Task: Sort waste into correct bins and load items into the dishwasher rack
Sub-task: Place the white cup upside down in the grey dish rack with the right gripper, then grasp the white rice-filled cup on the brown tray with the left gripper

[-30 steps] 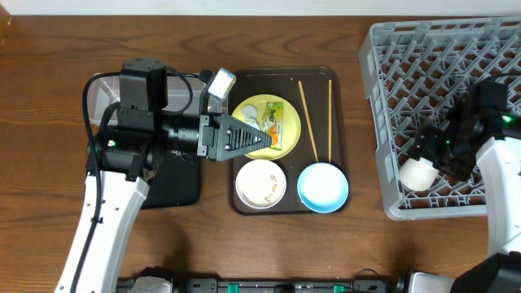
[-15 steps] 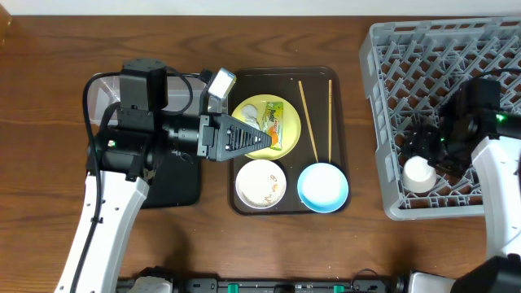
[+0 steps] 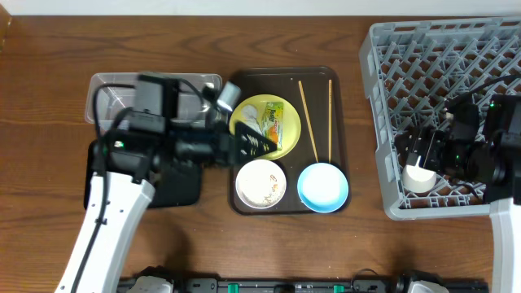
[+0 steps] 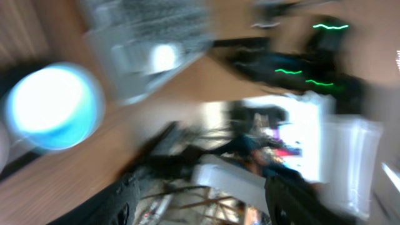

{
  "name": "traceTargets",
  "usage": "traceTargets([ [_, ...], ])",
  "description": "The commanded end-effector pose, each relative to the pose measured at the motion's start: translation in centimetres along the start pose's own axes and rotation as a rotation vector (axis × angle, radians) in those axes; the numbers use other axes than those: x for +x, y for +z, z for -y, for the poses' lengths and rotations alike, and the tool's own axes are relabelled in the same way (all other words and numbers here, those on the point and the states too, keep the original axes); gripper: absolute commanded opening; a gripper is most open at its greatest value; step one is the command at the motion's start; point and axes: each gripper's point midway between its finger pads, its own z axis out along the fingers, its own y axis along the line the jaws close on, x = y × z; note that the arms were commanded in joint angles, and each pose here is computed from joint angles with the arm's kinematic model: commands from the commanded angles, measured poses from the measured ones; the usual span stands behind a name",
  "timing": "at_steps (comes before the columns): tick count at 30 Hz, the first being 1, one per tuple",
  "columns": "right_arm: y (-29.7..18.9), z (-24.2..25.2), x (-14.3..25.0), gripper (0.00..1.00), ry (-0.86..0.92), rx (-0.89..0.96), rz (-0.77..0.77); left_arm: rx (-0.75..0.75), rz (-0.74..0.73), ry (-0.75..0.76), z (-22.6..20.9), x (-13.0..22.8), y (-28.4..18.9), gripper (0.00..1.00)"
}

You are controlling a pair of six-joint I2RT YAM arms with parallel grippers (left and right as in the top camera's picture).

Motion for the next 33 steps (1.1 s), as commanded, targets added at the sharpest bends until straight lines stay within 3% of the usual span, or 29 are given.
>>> traceTargets([
  [1, -1.2, -2.7, 0.0, 0.82, -0.085, -0.115, 0.030, -0.532, 0.100, 0.052, -7.4, -0.7, -0.1, 0.67],
  [4, -1.4, -2.9, 0.1, 0.82, -0.071, -0.126, 0.035, -0.818, 0.149, 0.130, -9.9, -0.8, -0.2, 0.66],
  [6, -1.4, -3.1, 0.1, 0.82, -0.066, -0.138, 0.031, -0.908, 0.172, 0.183, -10.3, -1.2, 0.5, 0.66],
  [10, -1.4, -3.2, 0.1, 0.82, -0.060, -0.142, 0.030, -0.926, 0.114, 0.238, -10.8, -0.9, 5.1, 0.63],
  [16, -1.4, -3.1, 0.7, 0.82, -0.048, -0.140, 0.008, -1.008, 0.098, 0.045, -15.6, -0.9, 9.3, 0.57],
  [26, -1.4, -3.0, 1.1, 0.82, -0.039, -0.138, -0.009, -1.023, 0.035, -0.078, -20.0, -0.3, 13.4, 0.55],
  [33, -1.4, -3.0, 1.1, 0.82, -0.039, -0.138, -0.009, -1.029, -0.018, -0.106, -21.5, 0.5, 14.4, 0.35],
])
